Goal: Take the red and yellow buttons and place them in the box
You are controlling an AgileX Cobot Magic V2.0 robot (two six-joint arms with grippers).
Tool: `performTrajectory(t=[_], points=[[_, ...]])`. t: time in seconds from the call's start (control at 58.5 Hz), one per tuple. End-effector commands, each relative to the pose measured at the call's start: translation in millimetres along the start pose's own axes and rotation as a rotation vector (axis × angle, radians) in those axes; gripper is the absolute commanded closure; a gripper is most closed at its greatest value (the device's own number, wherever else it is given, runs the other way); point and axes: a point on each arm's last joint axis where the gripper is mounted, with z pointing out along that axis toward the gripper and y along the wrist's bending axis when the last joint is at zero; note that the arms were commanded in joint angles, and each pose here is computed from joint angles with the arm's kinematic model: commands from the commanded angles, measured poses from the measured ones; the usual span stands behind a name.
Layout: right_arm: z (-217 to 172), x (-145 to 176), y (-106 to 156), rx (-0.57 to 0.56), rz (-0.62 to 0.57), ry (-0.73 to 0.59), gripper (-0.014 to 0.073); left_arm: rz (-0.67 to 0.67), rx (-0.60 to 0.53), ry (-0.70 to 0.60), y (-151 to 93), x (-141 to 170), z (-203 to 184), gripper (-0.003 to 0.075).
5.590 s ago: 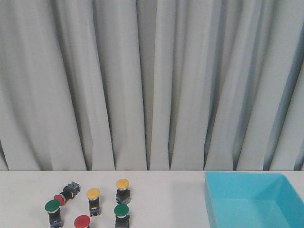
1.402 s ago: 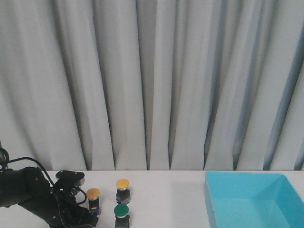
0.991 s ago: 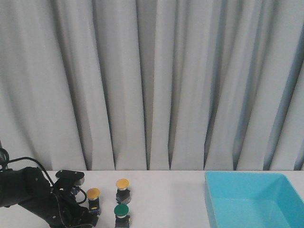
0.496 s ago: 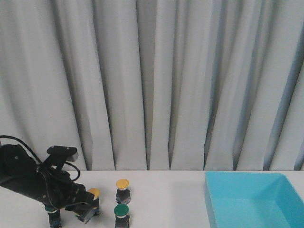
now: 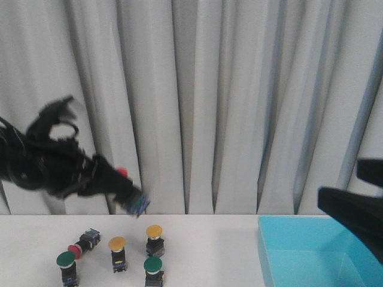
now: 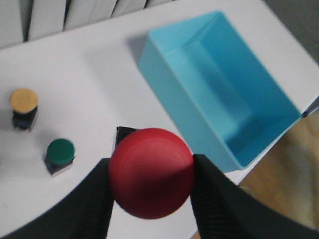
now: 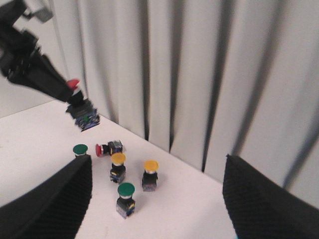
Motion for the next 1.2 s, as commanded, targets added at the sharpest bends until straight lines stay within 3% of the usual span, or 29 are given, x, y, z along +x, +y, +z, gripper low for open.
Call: performTrajectory(t=[0.0,0.274,0.496,0.786,0.923,1.179], points=[[5.6,-26.0,-5.9,-0.038,-0.060,-0.073,0.0072,0.036,0.088,-0.189,-37.2,-25.7,-39.2,0.0727],[34.9,-50.6,-16.5,-0.135,-0.205,-0.091,0.0072,0.018,0.219,-0.304,-59.9,-43.9,-59.4,0.0727],[74.3,-58.9,8.5,-0.222,-0.318,-0.122,0.0072,-0.004,0.276,-0.312,-64.4,-44.7,-60.8,0.0727],[116.5,-50.8,39.1,-0.214,-0.411,-0.114,0.0072,-0.001,0.283,-0.301,-65.1,-43.6,-60.7,0.0727],[131.1,-49.1,43.3,-0.139,-0.425,-0.123,0.0072,-0.005,0.291,-0.302,-65.8,-43.8,-60.9,0.0727],[148.6,-48.7,55.8,-0.118,-0.444,-0.133,0.0072,-0.007,0.299,-0.301,-66.5,-43.7,-61.1,0.0727]])
